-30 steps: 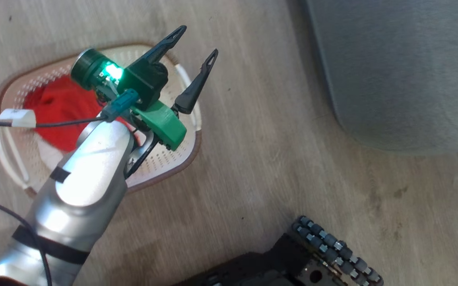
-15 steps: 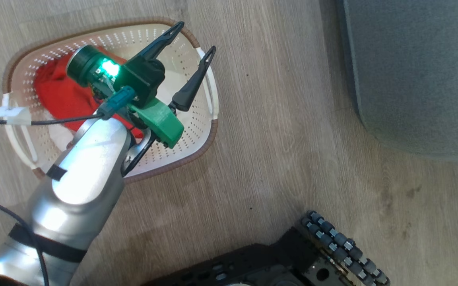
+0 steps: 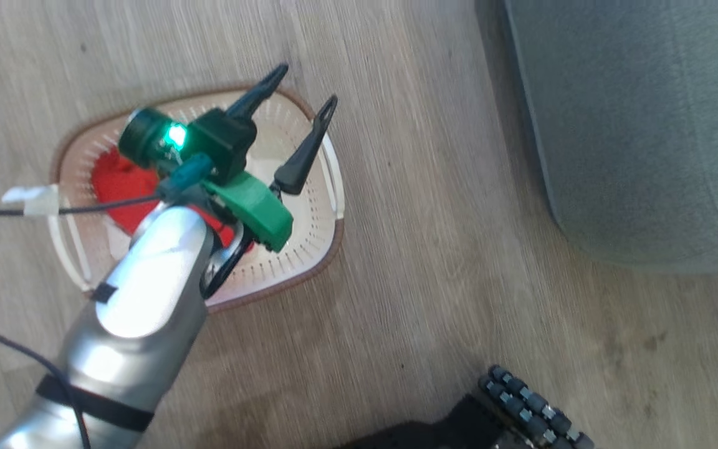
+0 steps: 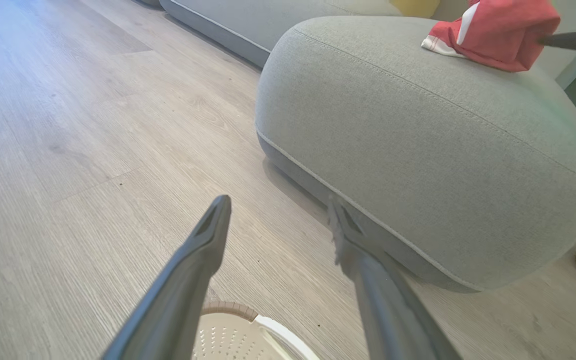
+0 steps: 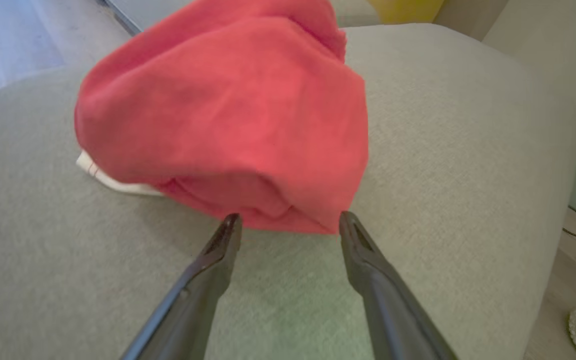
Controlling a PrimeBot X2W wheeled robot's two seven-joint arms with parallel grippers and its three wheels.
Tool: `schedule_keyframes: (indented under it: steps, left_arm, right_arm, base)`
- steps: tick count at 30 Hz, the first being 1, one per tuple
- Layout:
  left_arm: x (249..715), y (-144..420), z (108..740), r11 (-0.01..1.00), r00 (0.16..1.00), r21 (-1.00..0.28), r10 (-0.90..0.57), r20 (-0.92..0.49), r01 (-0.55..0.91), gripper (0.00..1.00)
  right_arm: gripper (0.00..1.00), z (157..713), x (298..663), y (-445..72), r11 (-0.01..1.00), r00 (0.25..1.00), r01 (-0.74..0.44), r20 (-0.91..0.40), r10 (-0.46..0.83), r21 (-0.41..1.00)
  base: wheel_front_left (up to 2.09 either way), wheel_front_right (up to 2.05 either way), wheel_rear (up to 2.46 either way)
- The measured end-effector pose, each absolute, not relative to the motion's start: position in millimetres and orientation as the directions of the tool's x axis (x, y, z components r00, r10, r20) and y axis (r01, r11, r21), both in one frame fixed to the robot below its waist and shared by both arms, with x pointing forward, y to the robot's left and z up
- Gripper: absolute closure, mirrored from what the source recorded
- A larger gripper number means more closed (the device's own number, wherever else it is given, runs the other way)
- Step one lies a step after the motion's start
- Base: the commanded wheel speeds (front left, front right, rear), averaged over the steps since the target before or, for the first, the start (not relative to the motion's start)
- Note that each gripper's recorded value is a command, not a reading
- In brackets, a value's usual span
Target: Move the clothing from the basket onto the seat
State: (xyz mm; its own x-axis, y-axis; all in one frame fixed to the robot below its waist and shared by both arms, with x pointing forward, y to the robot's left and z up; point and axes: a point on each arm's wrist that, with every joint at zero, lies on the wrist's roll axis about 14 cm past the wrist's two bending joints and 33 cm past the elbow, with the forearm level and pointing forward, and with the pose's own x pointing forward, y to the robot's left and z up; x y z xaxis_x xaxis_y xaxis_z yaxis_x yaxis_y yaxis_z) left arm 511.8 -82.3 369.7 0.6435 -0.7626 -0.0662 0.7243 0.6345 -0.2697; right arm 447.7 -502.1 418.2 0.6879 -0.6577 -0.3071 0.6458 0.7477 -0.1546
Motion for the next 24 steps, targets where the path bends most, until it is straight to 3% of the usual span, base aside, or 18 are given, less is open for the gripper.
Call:
schedule_keyframes:
  steps: [7,15,24]
  left_arm:
    - [505.9,-64.9,400.6,0.686,0.699,-0.255,-0.713,-0.052,0.681,0.00]
    - [498.6,-15.8,424.6,0.789,0.803,-0.241,-0.593,-0.061,0.565,0.00]
    - [484.4,60.8,449.3,0.908,0.922,-0.203,-0.384,-0.056,0.366,0.00]
  right_arm:
    - [0.00,409.8,425.2,-466.2,0.813,0.752,0.566,-0.317,-0.577,-0.137]
    - [0.00,446.1,450.9,-398.2,0.916,0.901,0.398,-0.168,-0.399,-0.038]
    - [0.00,486.9,468.9,-313.1,0.979,0.981,0.196,-0.012,-0.195,0.062]
  base:
    - [0.00,0.00,0.00]
    - [0.00,0.00,0.00]
    - [0.00,0.00,0.00]
